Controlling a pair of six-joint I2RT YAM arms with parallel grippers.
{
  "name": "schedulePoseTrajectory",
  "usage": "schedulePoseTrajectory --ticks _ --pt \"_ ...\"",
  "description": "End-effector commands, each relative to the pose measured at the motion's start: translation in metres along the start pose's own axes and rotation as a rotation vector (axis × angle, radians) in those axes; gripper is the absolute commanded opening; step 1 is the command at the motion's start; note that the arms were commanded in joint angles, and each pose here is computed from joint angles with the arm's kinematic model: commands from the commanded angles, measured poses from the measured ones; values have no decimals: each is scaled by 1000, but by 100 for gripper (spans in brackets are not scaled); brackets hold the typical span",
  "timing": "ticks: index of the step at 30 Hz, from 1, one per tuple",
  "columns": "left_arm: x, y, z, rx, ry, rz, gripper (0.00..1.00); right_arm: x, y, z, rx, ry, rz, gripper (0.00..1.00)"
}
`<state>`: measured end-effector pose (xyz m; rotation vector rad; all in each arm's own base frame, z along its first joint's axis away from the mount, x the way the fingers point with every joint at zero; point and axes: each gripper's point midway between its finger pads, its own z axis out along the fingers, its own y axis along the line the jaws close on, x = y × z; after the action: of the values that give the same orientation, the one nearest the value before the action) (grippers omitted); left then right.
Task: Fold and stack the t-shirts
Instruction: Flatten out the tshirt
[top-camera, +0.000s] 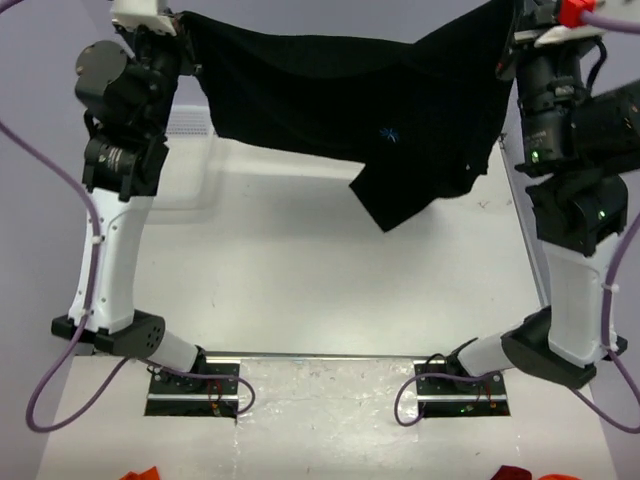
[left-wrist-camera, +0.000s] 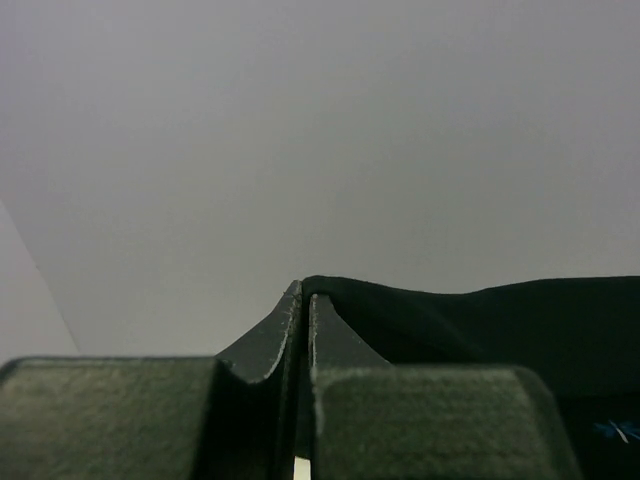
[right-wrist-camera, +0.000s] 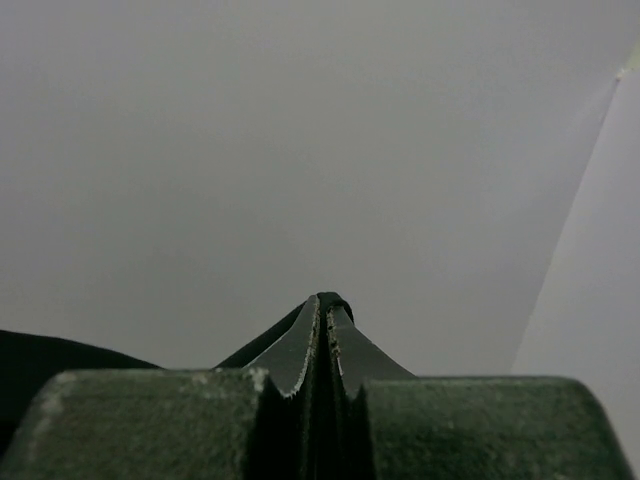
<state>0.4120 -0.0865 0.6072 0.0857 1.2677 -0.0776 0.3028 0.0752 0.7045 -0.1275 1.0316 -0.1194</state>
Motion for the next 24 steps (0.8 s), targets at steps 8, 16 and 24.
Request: schedulePoseTrajectory --ticks 8,16,24 --pt "-134 -4 -133 156 -297 -136 0 -109 -67 -92 4 -194 149 0" --pt "-181 -22 -171 307 -379 -201 0 -128 -51 -84 15 -230 136 0" --pt "-89 -38 -80 270 -192 -190 0 -100 13 -63 -67 -223 110 0"
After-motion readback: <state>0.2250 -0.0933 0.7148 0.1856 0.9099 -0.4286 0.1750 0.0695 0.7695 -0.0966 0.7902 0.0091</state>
